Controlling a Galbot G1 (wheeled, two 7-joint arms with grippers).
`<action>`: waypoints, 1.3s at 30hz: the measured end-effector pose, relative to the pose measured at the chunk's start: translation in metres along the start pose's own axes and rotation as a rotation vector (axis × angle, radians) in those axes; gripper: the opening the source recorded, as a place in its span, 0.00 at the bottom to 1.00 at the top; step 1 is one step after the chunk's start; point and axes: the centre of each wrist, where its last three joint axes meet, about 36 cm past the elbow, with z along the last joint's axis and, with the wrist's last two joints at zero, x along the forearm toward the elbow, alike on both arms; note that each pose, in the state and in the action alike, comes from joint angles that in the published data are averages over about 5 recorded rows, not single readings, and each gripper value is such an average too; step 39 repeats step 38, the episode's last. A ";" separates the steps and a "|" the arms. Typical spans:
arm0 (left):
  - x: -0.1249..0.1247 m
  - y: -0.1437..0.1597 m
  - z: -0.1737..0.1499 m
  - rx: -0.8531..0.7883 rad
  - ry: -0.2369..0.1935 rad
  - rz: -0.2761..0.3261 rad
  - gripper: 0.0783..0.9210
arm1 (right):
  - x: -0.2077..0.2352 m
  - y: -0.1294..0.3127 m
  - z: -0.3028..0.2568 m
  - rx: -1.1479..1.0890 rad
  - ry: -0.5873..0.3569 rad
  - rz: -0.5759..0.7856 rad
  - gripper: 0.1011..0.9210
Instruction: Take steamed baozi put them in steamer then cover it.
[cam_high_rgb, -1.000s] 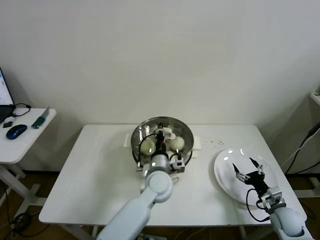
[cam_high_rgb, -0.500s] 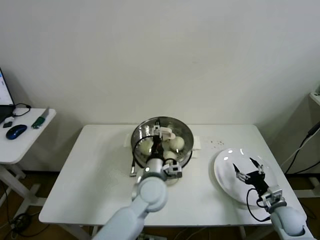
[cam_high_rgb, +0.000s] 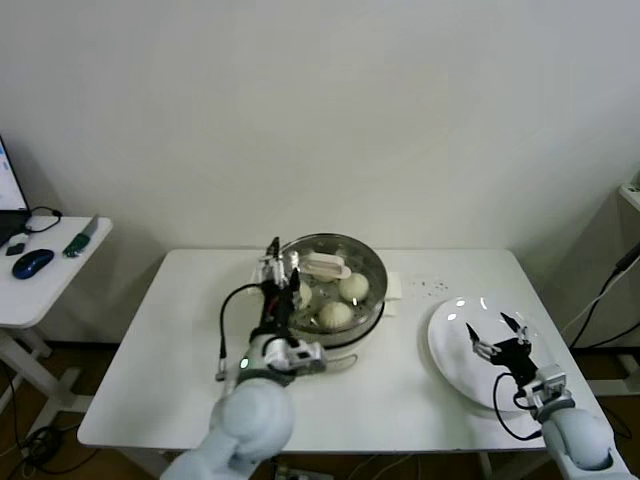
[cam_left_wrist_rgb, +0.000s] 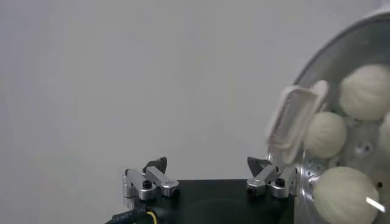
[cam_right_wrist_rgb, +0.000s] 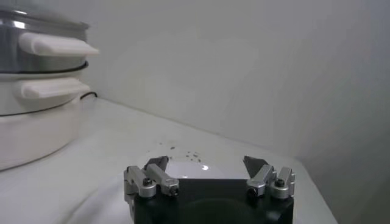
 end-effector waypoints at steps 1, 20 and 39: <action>0.002 0.004 0.004 0.036 0.008 -0.007 0.88 | 0.001 0.001 -0.001 -0.003 -0.001 -0.001 0.88; 0.038 0.011 0.126 0.787 0.223 0.022 0.88 | 0.011 0.019 -0.001 -0.055 -0.044 -0.015 0.88; 0.082 -0.035 0.189 1.011 0.137 -0.047 0.88 | 0.021 0.028 0.011 -0.105 -0.088 -0.020 0.88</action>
